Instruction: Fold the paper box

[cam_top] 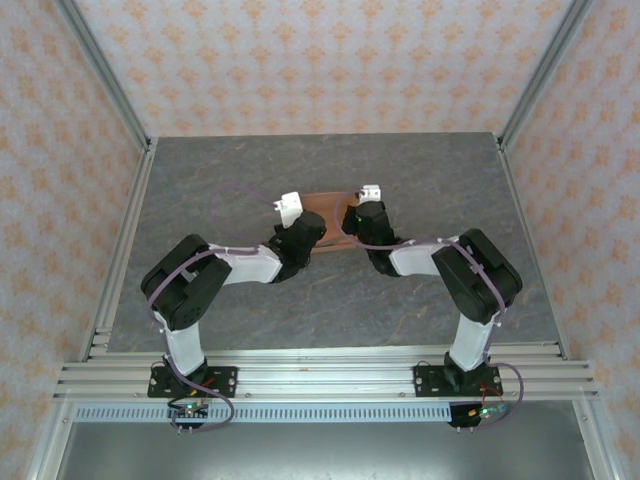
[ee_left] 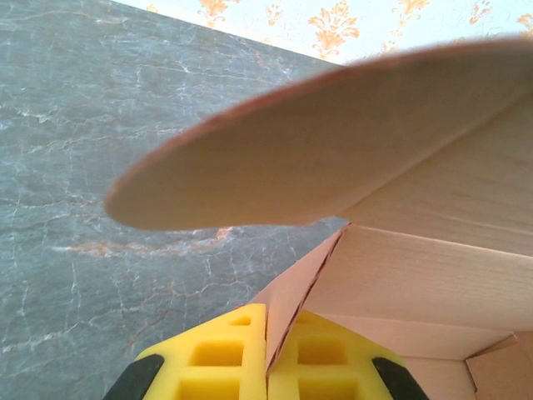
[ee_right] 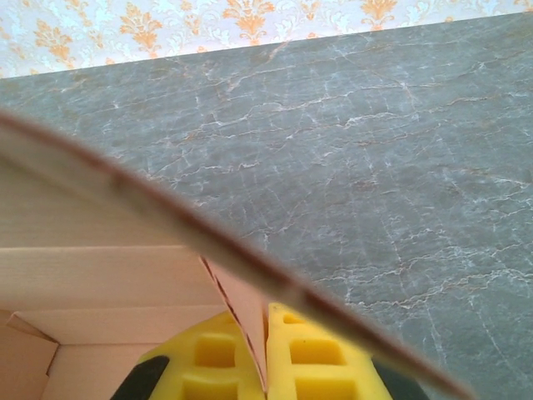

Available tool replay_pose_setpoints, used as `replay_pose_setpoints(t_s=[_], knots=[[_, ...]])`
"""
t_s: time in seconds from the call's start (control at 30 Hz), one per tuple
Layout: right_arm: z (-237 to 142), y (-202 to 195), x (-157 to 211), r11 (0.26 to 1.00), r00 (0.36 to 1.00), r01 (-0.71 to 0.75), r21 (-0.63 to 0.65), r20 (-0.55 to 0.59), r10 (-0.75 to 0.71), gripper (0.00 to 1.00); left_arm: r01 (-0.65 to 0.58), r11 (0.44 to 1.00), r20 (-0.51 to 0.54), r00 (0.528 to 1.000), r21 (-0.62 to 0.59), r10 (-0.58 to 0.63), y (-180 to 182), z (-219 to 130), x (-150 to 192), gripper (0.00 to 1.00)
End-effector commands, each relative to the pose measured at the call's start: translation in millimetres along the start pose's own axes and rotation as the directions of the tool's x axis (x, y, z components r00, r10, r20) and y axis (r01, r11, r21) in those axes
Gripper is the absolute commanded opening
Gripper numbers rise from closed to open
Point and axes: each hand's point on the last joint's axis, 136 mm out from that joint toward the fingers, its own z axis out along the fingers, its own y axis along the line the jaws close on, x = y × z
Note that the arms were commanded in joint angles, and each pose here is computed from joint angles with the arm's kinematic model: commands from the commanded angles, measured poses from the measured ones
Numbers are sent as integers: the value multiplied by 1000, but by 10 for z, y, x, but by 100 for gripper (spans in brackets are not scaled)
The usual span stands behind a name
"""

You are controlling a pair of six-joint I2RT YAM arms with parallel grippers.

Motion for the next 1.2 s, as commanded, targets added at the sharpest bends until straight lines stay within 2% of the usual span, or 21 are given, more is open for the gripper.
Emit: replay_pose_setpoints(t_s=[0.0, 0.5, 0.83, 1.17], knots=[[-94, -473, -122, 981, 997, -49, 188, 68, 37, 3, -10, 974, 79, 996, -227, 29, 588, -73, -79, 0], [-303, -459, 172, 983, 996, -16, 184, 89, -1, 4, -43, 966, 77, 995, -257, 65, 756, -121, 179, 0], [-382, -467, 191, 982, 991, -58, 178, 129, 36, 3, -60, 962, 118, 989, -267, 95, 778, -175, 295, 0], [-385, -465, 309, 982, 989, -49, 184, 148, 21, 3, -82, 962, 117, 986, -260, 115, 763, -155, 336, 0]])
